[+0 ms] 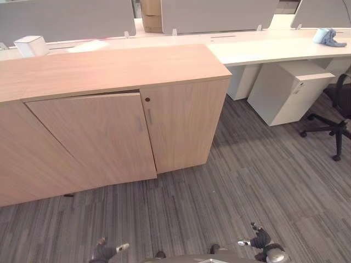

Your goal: Put the empty folder in the office cabinet

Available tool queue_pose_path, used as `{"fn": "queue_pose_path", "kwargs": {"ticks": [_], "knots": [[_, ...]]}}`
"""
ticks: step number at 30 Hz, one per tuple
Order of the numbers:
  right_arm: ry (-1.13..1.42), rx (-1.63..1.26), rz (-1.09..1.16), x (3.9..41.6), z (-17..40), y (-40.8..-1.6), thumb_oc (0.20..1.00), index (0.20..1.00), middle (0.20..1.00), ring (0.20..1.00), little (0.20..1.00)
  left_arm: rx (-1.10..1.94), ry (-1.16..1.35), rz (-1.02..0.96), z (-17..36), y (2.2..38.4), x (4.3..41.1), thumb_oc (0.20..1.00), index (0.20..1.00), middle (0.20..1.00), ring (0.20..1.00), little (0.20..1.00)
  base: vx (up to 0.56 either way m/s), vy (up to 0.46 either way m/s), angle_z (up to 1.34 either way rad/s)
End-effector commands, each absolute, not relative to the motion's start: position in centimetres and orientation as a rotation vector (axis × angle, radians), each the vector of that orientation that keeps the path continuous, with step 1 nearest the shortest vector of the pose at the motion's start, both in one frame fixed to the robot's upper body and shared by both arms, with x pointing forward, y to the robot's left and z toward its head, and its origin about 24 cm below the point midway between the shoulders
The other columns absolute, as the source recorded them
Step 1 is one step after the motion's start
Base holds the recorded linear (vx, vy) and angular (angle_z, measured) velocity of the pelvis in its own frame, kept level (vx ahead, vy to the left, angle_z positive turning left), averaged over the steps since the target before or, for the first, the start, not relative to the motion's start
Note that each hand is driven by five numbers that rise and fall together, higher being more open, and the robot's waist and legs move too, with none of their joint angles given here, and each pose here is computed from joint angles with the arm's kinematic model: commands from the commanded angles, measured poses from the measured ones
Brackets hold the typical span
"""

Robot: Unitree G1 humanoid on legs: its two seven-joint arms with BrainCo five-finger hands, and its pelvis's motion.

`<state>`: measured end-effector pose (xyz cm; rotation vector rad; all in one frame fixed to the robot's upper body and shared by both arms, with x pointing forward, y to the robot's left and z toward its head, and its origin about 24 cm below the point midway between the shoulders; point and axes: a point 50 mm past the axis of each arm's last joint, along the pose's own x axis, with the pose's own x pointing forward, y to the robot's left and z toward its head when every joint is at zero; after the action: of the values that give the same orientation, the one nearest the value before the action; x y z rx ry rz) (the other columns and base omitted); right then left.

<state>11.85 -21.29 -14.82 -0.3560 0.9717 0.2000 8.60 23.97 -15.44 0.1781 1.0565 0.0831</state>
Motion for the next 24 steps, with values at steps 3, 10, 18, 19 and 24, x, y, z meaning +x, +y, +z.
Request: {"fn": "queue_pose_path", "kwargs": {"ticks": [3, 10, 18, 19, 24], "knots": [[0.972, -0.375, 0.161, 12.0, -14.7, -22.1, 1.000, 1.000, 1.000, 1.000, 1.000, 0.185, 0.950, 0.155, -14.2, 25.4, 11.3, 1.000, 1.000, 1.000, 1.000, 1.000, 0.04, -0.108, 0.71], [1.048, -0.415, 0.178, 10.7, -15.4, -22.2, 1.000, 1.000, 1.000, 1.000, 1.000, 0.192, 1.016, 0.121, -15.0, 24.7, 10.3, 1.000, 1.000, 1.000, 1.000, 1.000, 0.03, -0.086, 0.32], [1.196, -0.466, 0.237, 8.2, -16.5, -21.9, 1.000, 1.000, 1.000, 1.000, 1.000, 0.070, 1.305, 0.133, -17.0, 23.3, 4.3, 1.000, 1.000, 1.000, 1.000, 1.000, 0.04, -0.061, 0.26], [1.222, -0.469, 0.238, 7.6, -16.7, -22.0, 1.000, 1.000, 1.000, 1.000, 1.000, 0.071, 1.335, 0.112, -17.1, 23.1, 3.7, 1.000, 1.000, 1.000, 1.000, 1.000, 0.09, 0.004, 0.18], [1.247, -0.468, 0.244, 7.0, -16.8, -21.8, 1.000, 1.000, 1.000, 1.000, 1.000, 0.079, 1.367, 0.073, -17.2, 22.9, 3.1, 1.000, 1.000, 1.000, 1.000, 1.000, 0.05, 0.009, 0.03]]}}
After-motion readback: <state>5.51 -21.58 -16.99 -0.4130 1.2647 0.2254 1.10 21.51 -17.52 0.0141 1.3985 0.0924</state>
